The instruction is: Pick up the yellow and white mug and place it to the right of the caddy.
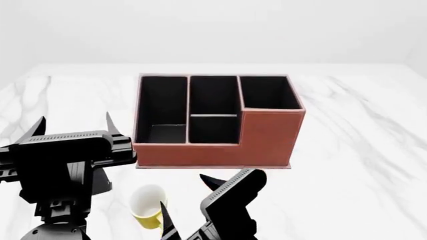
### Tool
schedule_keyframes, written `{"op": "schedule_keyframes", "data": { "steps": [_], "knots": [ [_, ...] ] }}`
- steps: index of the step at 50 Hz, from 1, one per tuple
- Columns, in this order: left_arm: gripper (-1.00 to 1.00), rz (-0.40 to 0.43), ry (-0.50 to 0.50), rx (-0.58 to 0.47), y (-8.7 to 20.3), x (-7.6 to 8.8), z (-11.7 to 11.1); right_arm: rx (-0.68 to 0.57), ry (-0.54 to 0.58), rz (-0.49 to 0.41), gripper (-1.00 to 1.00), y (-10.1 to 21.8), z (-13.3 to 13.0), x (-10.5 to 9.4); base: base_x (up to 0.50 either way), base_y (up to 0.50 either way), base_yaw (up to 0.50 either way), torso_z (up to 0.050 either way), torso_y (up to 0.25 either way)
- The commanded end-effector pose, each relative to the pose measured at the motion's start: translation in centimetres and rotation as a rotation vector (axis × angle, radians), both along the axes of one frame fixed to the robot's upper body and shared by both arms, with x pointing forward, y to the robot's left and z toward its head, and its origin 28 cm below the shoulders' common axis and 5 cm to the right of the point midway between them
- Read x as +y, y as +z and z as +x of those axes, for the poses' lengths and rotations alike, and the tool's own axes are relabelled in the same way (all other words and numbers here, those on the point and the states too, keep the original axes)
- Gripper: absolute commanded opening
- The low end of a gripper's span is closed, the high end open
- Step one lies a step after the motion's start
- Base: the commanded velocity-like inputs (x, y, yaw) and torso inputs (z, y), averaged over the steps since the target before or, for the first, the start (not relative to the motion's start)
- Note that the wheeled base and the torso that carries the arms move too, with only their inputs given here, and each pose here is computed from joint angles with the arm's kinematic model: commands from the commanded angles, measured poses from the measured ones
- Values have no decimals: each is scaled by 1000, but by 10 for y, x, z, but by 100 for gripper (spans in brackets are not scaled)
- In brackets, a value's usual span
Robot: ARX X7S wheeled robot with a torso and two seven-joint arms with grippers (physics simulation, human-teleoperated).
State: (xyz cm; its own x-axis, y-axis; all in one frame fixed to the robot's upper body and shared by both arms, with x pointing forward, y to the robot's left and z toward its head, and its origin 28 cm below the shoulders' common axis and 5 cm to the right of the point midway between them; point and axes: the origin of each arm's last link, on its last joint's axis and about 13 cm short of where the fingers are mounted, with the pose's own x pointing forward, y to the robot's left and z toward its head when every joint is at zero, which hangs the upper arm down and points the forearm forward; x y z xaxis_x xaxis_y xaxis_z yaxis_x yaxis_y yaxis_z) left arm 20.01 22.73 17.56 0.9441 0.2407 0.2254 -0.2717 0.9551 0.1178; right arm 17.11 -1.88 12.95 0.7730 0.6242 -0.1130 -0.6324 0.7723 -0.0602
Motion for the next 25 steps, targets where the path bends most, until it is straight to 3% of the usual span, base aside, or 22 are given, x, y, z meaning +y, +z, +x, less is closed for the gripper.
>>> {"op": "schedule_keyframes", "data": {
  "steps": [1, 25],
  "knots": [
    [100, 0, -5, 0, 0, -1, 1, 51, 44, -9, 100, -8, -6, 9, 0, 0, 0, 0, 0],
    [100, 0, -10, 1, -1, -1, 1, 125, 181, -18, 100, -15, -16, 15, 0, 0, 0, 0, 0]
  ]
}}
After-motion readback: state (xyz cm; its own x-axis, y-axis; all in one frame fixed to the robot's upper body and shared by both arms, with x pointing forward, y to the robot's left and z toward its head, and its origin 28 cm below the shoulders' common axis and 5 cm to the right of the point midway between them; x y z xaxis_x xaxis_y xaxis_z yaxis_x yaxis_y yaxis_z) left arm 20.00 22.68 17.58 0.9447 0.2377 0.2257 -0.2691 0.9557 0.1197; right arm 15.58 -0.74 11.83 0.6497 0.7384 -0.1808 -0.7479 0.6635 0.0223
